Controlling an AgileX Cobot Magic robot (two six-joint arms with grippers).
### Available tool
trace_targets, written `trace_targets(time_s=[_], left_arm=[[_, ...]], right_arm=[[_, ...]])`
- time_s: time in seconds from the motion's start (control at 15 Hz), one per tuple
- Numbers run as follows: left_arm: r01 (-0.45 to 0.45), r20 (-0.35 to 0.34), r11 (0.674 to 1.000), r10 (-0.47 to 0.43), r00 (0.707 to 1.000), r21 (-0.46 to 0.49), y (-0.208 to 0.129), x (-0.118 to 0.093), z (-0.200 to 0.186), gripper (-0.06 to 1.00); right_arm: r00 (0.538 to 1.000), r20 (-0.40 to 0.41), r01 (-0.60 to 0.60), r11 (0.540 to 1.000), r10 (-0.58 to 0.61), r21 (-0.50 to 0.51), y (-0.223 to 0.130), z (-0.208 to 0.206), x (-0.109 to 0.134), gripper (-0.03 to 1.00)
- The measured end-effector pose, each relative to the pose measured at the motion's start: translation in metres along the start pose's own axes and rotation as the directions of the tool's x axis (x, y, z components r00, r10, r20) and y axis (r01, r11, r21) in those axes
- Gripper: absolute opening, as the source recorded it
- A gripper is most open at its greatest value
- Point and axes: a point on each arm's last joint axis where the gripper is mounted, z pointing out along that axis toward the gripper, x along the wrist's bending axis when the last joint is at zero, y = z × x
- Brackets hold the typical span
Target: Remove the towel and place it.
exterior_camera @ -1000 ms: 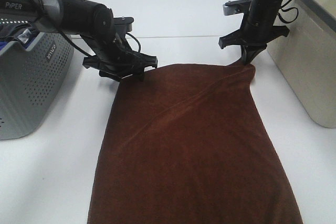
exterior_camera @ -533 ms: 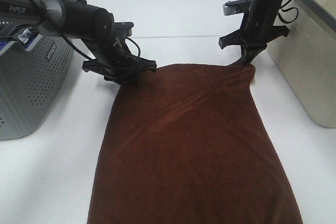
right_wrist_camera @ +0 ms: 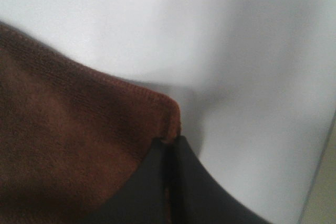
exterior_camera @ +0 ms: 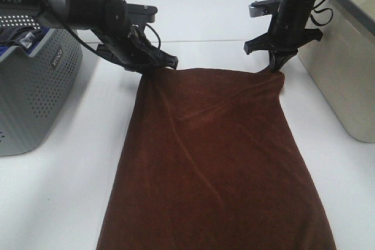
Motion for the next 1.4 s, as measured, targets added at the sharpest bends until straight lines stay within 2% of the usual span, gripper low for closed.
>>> trace_targets(time_s=[0.13,0.27,0.4,0.6,0.67,0.73,0.93,1.07,1.2,1.33,1.4], left_arm=[[-0.104,0.021,0.993,0.105,0.994,-0.052,0.008,-0.016,-0.013,0.04],[-0.175,0.034,0.984,0.176,0.984,-0.040,0.004,-0.031,-0.014,0.04],[-0.198,0.040,0.980,0.197,0.980,0.012,-0.003,-0.039,-0.014,0.04],[-0.183,0.043,0.973,0.179,0.983,0.141,-0.015,-0.038,-0.015,0.04],[-0.175,0.043,0.971,0.170,0.985,0.161,-0.016,-0.038,-0.015,0.07],[-0.164,0.043,0.972,0.159,0.986,0.168,-0.017,-0.038,-0.015,0.15],[-0.142,0.045,0.983,0.137,0.989,0.119,-0.012,-0.039,-0.015,0.56],[-0.132,0.052,0.990,0.129,0.990,0.058,-0.007,-0.040,-0.014,0.61],[-0.065,0.047,0.998,0.064,0.997,0.022,-0.002,-0.034,-0.013,0.62],[0.044,0.023,0.999,-0.044,0.999,0.019,0.002,-0.011,-0.011,0.62],[0.136,0.006,0.988,-0.136,0.991,0.069,0.000,0.010,-0.008,0.62]], right_arm=[[1.000,0.000,0.000,1.000,0.000,0.000,0.000,0.000,0.000,0.00],[1.000,0.000,0.003,1.000,-0.003,0.000,0.000,0.000,0.000,0.00],[1.000,0.000,0.006,1.000,-0.006,0.000,0.000,0.000,0.000,0.00],[1.000,0.000,0.008,1.000,-0.008,0.000,0.000,0.000,0.000,0.00],[1.000,0.000,0.009,1.000,-0.009,0.000,0.000,0.000,0.000,0.00],[1.000,0.000,0.009,1.000,-0.009,0.000,0.000,0.000,0.000,0.00],[1.000,0.000,0.009,1.000,-0.009,0.000,0.000,0.000,0.000,0.00],[1.000,-0.001,0.009,1.000,-0.009,0.000,0.000,0.000,0.000,0.00],[1.000,-0.002,0.008,1.000,-0.008,0.001,0.000,0.000,0.000,0.00],[1.000,-0.006,0.006,1.000,-0.006,0.001,0.000,0.000,0.001,0.00],[1.000,-0.009,0.004,1.000,-0.004,0.000,0.000,0.000,0.001,0.00]])
